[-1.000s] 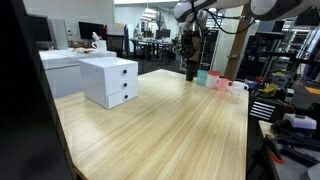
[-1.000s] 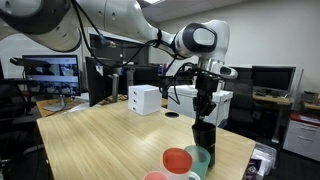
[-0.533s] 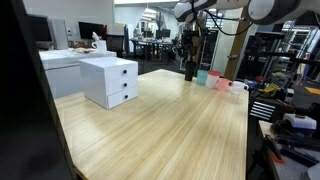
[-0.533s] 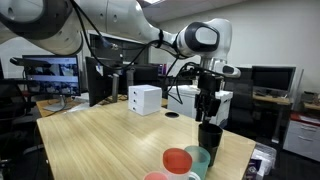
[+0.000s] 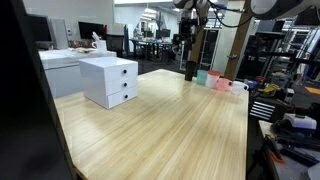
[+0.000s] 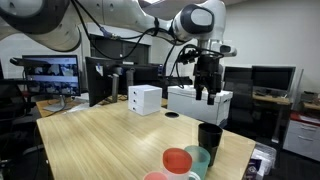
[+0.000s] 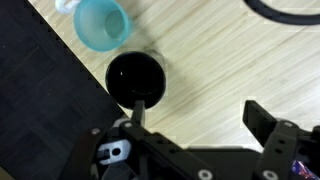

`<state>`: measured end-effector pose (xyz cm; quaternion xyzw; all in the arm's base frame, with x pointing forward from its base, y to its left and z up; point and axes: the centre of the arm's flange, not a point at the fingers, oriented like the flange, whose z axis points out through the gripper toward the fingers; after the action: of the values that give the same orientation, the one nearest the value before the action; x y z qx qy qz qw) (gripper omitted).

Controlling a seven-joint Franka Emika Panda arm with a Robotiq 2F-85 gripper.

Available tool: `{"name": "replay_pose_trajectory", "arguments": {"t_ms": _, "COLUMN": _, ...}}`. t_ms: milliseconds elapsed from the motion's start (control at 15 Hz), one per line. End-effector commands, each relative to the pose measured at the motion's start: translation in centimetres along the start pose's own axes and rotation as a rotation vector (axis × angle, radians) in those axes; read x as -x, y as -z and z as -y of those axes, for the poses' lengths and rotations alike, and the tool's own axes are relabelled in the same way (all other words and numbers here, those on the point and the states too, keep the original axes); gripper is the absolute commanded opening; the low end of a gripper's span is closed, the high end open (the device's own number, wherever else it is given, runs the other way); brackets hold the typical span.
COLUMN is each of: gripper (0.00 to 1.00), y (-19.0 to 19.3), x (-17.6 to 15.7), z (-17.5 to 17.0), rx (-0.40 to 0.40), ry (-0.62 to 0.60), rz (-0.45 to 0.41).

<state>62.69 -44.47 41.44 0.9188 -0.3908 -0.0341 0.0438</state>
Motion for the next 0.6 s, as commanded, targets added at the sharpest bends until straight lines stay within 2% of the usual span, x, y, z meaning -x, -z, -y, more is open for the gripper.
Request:
{"name": "replay_pose_trajectory", "arguments": {"t_ms": 0, "gripper": 1.0, "y": 3.1, "x": 4.0, "z": 1.9, "rx": 0.009, "ry": 0.028, "rz": 0.048}}
{"name": "replay_pose_trajectory", "arguments": {"t_ms": 400, "gripper": 1.0, "y": 2.8, "x": 11.8, "z": 6.0, "rx": 0.038, "ry": 0.127, "rz": 0.264}}
{"name": "replay_pose_trajectory", "arguments": {"t_ms": 533, "gripper": 1.0, "y": 2.3, "x": 14.6, "z": 6.7, "rx": 0.059, "ry": 0.159, "rz": 0.308}}
